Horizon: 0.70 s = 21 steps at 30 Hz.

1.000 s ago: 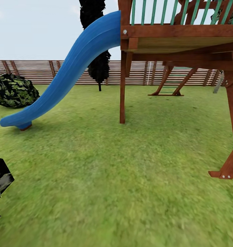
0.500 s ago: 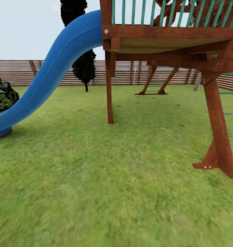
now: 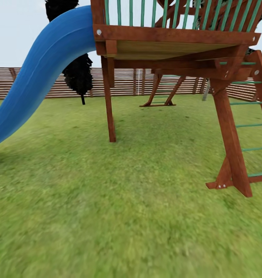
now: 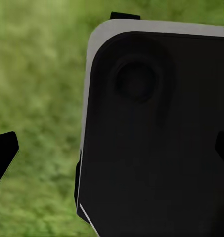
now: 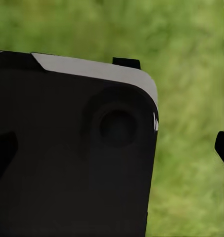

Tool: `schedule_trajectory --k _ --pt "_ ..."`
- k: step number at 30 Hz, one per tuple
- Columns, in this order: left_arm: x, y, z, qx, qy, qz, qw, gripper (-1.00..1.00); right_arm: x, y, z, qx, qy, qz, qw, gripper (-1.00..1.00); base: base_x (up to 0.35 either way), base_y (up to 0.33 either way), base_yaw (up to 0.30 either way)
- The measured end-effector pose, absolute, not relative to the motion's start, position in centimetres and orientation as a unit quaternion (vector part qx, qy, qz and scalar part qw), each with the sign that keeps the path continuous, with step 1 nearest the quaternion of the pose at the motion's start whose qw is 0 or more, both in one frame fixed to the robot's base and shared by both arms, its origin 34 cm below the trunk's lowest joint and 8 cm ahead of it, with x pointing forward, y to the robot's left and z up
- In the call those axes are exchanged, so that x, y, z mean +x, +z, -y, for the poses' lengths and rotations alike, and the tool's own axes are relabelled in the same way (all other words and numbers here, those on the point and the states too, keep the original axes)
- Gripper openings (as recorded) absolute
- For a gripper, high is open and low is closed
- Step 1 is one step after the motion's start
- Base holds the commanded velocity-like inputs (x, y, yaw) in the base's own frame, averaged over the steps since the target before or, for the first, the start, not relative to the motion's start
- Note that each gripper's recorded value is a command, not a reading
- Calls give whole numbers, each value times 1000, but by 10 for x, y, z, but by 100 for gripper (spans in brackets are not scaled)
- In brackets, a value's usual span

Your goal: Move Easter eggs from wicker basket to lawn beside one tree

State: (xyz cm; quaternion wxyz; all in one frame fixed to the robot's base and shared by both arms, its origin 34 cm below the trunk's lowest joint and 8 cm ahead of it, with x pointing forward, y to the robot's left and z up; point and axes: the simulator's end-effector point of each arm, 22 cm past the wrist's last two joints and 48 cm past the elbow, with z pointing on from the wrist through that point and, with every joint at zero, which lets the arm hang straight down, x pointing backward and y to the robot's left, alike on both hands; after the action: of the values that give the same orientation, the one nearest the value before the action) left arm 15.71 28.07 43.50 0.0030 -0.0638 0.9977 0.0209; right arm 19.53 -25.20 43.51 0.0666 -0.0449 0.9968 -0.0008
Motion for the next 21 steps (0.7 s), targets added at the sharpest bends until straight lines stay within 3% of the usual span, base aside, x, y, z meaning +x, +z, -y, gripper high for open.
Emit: schedule_trajectory --k 13,21 --pt "157 435 -281 -64 20 -998 3 100 196 435 252 -45 -1 -997 68 100 326 0 -4" --pt "157 435 -280 -64 20 -998 3 100 196 435 255 -45 -2 -997 68 100 326 0 -235"
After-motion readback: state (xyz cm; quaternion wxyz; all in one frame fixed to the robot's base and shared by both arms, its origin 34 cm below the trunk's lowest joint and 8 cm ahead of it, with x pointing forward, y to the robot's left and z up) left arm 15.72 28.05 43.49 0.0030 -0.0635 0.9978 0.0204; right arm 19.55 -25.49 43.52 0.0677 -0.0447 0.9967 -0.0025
